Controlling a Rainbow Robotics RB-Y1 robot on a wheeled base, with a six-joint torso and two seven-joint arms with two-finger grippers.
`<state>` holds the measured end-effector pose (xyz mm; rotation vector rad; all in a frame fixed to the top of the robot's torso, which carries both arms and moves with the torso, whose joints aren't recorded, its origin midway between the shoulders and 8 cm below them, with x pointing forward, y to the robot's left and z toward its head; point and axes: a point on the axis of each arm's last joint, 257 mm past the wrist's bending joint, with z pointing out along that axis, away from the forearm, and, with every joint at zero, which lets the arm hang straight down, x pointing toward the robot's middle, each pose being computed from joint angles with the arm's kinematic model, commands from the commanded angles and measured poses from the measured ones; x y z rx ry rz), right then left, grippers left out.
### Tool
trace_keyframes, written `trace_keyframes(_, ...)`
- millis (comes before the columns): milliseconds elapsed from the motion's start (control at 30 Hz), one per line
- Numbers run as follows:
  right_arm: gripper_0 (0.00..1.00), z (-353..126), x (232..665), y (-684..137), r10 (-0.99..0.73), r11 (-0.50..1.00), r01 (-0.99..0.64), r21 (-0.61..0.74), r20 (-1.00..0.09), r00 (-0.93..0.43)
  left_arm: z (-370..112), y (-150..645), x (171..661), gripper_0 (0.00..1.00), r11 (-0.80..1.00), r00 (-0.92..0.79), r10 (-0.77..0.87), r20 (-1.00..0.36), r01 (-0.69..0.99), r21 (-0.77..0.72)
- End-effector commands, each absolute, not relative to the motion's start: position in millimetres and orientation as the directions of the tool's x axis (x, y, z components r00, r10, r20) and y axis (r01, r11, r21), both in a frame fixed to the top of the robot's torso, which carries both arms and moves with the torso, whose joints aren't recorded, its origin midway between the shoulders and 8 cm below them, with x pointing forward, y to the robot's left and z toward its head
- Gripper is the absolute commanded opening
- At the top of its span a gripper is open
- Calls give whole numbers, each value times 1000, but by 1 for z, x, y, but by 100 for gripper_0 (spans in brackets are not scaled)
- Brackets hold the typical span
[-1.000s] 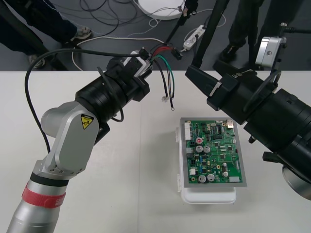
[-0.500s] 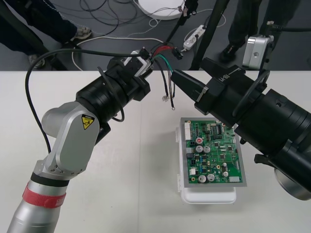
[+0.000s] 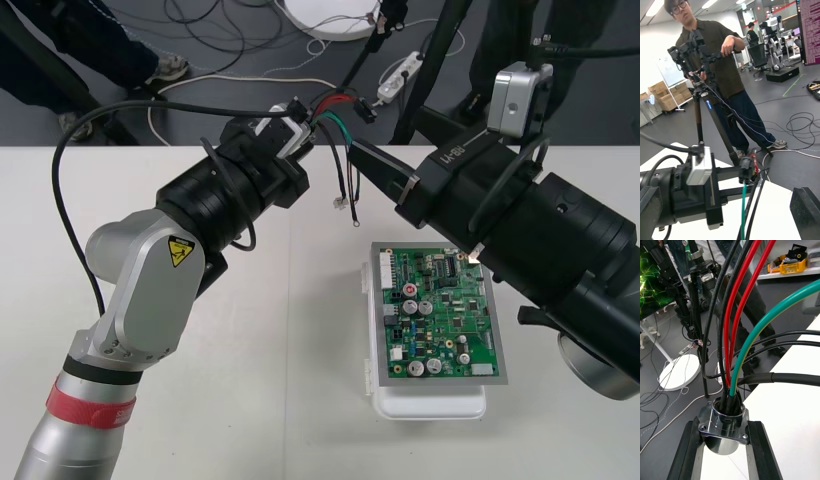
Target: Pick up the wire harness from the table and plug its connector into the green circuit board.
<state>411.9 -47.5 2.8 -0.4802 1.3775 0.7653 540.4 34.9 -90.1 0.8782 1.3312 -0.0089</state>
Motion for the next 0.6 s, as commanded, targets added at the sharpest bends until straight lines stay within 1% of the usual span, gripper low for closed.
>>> trace_keyframes(33,100,10,419,-33,196,668,-738,98,-979,48,-63,31,534,0,719,338,423,-840,439,539)
trace_keyframes(300,100,10,442,-32,194,685,-722,95,-979,55,-61,29,534,0,719,345,421,-839,437,541)
trace_keyframes(600,100,16,447,-32,197,692,-716,93,-979,62,-60,30,534,0,718,346,425,-836,433,544)
